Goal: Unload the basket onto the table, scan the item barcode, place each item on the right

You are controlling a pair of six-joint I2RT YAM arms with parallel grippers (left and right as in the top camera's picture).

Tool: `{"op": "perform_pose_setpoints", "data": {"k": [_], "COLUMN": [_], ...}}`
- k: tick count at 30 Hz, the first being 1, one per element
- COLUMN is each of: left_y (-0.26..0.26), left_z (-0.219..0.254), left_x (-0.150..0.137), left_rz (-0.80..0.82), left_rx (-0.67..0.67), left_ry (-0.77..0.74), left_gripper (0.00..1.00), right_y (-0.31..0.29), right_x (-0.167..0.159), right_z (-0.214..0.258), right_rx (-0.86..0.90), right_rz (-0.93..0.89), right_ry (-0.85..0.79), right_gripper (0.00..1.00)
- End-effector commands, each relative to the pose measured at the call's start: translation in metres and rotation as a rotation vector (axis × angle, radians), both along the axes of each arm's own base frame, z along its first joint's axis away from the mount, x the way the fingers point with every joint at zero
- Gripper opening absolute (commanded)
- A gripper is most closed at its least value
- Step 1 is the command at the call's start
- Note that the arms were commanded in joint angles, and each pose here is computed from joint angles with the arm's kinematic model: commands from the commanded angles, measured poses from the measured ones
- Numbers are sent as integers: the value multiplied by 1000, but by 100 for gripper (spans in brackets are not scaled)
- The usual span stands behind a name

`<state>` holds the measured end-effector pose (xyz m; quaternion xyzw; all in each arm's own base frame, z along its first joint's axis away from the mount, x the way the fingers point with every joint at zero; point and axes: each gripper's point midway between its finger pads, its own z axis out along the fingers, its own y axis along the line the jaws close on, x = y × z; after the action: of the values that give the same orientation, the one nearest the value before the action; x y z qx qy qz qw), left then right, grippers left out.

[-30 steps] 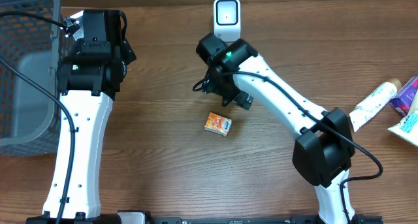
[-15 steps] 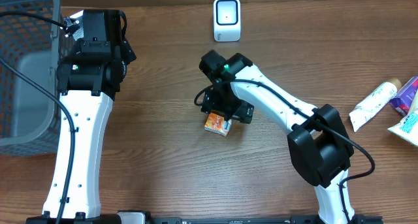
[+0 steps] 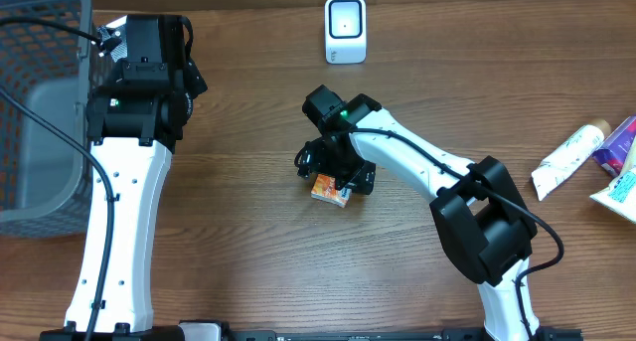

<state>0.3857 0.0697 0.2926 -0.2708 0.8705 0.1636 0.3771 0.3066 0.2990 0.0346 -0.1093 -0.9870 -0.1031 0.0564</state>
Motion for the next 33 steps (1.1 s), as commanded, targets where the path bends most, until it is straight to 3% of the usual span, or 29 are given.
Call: {"op": "perform_pose_setpoints", "data": {"k": [1,13,16,20,29,33], "left_y": [4,4,4,4,4,4], "left_z": [0,0,0,0,0,0], "left_x": [0,0,0,0,1,0], "left_rz": [24,24,24,24,24,24], "left_rx": [0,0,0,0,0,0], "left_ry": [-9,-9,-9,-9,-10,-9], "left_gripper": [100,100,100,100,100,100], "right_y": [-2,-4,-3,-3,1,21], "right_x": [-9,-21,-28,-29,-39,-52], "right_z": [-22,-52,-50,-50,-45,-23], "right_rx": [-28,-62,-52,-52,-15,173], "right_rz": [-19,-62,-61,-57,-8,97], "right_ry": [51,145,177,184,228,324], "right_gripper": [100,100,84,77,68,68]}}
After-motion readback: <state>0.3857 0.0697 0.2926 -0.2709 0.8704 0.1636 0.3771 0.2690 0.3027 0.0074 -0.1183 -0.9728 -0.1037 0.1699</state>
